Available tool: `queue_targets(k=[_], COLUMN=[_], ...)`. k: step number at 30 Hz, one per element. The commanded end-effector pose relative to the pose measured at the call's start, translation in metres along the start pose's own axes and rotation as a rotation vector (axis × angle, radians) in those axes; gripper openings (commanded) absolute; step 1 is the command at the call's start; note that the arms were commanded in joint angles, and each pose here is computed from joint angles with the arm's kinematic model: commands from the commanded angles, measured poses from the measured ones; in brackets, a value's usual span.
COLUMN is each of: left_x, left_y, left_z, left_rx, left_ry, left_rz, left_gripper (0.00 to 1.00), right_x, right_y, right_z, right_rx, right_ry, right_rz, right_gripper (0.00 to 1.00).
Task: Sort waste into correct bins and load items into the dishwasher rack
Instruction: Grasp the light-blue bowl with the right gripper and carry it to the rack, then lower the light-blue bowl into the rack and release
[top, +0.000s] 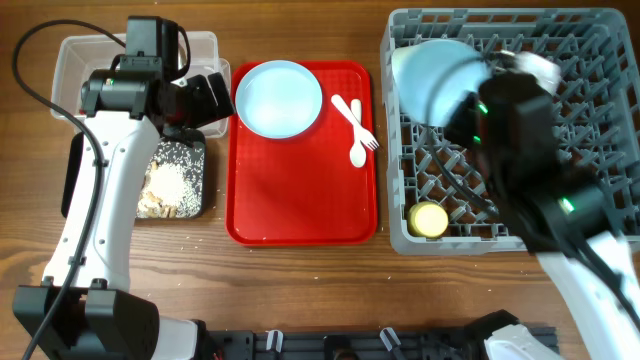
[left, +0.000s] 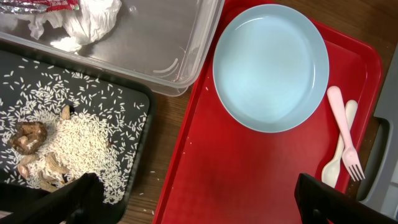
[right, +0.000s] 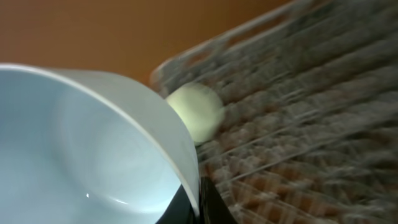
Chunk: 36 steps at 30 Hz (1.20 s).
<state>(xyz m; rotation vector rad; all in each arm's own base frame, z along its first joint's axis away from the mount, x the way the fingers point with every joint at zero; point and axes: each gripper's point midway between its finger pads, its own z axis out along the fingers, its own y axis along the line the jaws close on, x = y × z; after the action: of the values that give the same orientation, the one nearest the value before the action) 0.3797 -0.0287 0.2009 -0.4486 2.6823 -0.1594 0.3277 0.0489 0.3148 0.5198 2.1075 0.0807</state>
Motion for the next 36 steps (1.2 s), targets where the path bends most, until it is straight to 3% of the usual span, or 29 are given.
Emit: queue_targets(k=[1, 9, 15, 23, 36], left_x=[-0.007, -0.007, -0.007, -0.007, -0.007], left_y=[0.001, 0.001, 0.001, 0.001, 0.001], left_z=[-0.009, -0.009, -0.009, -0.009, -0.009], left_rx=[-0.001, -0.002, -0.002, -0.002, -0.001], left_ry=[-0.034, -0.034, -0.034, -0.034, -0.034], left_rz=[-0.017, -0.017, -0.017, -0.017, -0.017], left_gripper=[1.00, 1.00, 1.00, 1.00, 1.00], right_x=[-0.037, -0.023, 0.016, 0.059, 0.058], right_y=[-0.061, -0.069, -0.045, -0.025, -0.032], right_z=[-0.012, 0.053, 0.112, 0.137, 0.132], right_rx=[0.385, 0.759, 0.793, 0.769, 0.821], right_ry=[-0.219, -0.174, -0.011, 0.058, 0.056], right_rz=[-0.109, -0.484, -0.845, -0.993, -1.016], right_gripper=[0.04, 0.04, 0.04, 0.04, 0.04])
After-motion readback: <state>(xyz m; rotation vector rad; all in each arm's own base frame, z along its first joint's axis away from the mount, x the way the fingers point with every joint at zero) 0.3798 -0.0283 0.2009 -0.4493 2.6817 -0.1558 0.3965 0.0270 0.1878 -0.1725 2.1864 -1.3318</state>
